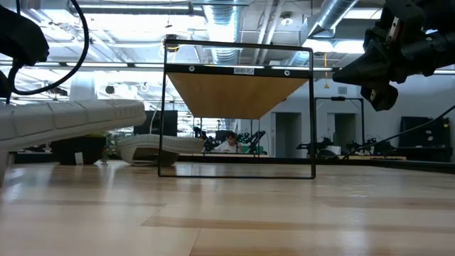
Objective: Pick and place slides into the shelf
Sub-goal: Put the bottom gray slide on the shelf
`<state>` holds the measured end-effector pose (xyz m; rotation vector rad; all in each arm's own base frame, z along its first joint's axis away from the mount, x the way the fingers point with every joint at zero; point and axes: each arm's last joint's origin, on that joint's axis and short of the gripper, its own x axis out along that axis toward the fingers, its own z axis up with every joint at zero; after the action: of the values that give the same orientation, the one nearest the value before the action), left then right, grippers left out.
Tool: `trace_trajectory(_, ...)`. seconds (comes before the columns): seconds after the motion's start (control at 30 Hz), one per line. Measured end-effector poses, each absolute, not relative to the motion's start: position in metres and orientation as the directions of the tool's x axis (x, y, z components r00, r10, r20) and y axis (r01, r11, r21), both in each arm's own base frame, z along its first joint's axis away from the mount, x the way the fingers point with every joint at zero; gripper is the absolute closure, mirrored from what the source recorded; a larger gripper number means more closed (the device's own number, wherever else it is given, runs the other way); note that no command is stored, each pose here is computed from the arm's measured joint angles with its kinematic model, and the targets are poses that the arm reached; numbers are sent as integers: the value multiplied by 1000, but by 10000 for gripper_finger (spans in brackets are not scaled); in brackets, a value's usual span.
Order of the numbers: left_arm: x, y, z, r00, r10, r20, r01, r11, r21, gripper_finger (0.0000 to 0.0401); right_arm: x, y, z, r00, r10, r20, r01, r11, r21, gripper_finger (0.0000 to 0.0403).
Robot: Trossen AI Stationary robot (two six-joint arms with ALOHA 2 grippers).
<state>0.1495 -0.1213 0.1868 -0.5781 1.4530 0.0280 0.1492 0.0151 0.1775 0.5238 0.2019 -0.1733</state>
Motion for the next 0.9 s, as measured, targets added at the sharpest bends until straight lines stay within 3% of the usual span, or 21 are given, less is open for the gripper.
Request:
trace_trajectory(0.37, 142, -118, 184, 131, -216, -968, -400, 881, -251, 365, 149, 15, 178, 966, -112, -234, 217, 842, 493, 403)
trace_trajectory(0.7, 136, -125, 184, 173, -157, -972, -355, 911, -210, 260, 149, 15, 178, 966, -111, -234, 219, 834, 507, 403)
trace_trajectory(0.9, 128, -131, 184, 139, -174, -975, -356, 910, -213, 211, 149, 15, 178, 966, -111, -234, 219, 833, 507, 403)
